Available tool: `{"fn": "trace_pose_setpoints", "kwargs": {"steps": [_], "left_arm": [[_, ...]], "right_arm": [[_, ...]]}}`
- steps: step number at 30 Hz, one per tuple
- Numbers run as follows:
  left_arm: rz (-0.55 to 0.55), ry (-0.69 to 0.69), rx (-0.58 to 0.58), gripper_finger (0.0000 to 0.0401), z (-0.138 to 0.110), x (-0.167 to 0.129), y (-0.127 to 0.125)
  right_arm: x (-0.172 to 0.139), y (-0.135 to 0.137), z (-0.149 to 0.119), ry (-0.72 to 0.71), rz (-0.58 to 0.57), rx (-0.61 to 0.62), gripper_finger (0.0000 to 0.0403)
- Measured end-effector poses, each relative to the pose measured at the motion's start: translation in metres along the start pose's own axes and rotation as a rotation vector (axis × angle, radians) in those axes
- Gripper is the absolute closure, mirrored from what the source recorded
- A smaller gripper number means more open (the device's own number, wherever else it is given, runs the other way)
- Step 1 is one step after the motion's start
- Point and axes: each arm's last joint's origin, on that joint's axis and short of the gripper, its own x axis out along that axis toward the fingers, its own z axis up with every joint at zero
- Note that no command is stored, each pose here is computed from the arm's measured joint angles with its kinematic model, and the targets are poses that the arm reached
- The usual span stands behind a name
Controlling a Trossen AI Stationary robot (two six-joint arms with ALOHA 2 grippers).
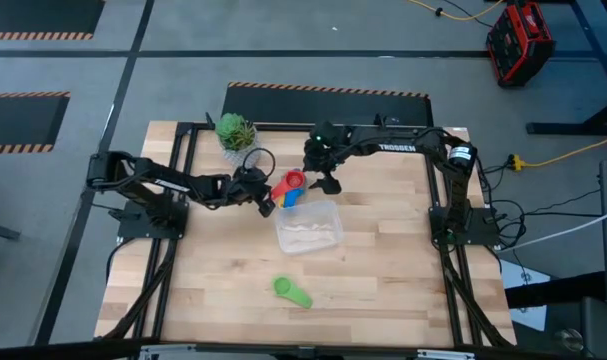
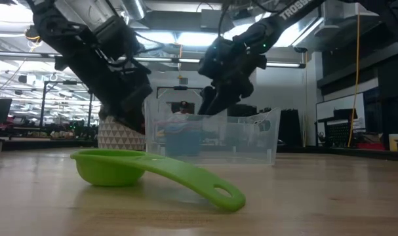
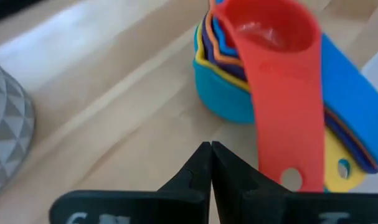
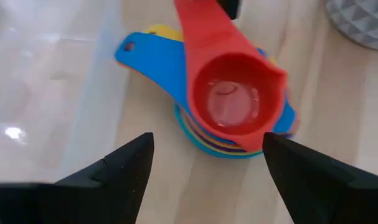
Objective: Nest measuring cups in basket
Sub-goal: Stack the red measuring cup on top of the blue measuring cup
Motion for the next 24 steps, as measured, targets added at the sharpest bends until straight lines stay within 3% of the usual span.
{"fn": "trace_pose_setpoints", "kwargs": {"steps": [6,9,24], "left_arm": [[-0.042,0.035,-0.013,0.0392,-0.005,0.007,-0.002],[-0.075,0.024,-0.021,0.0393,-0.003,0.008,-0.004],[-0.152,-0.009,-0.052,0.0396,0.002,0.007,-0.009]], "right_arm": [[0.006,0.000,-0.015,0.135,-0.134,0.011,0.0098],[0.008,0.001,-0.020,0.157,-0.144,0.016,0.0098],[0.026,0.007,-0.034,0.036,-0.218,0.114,0.0098]]}}
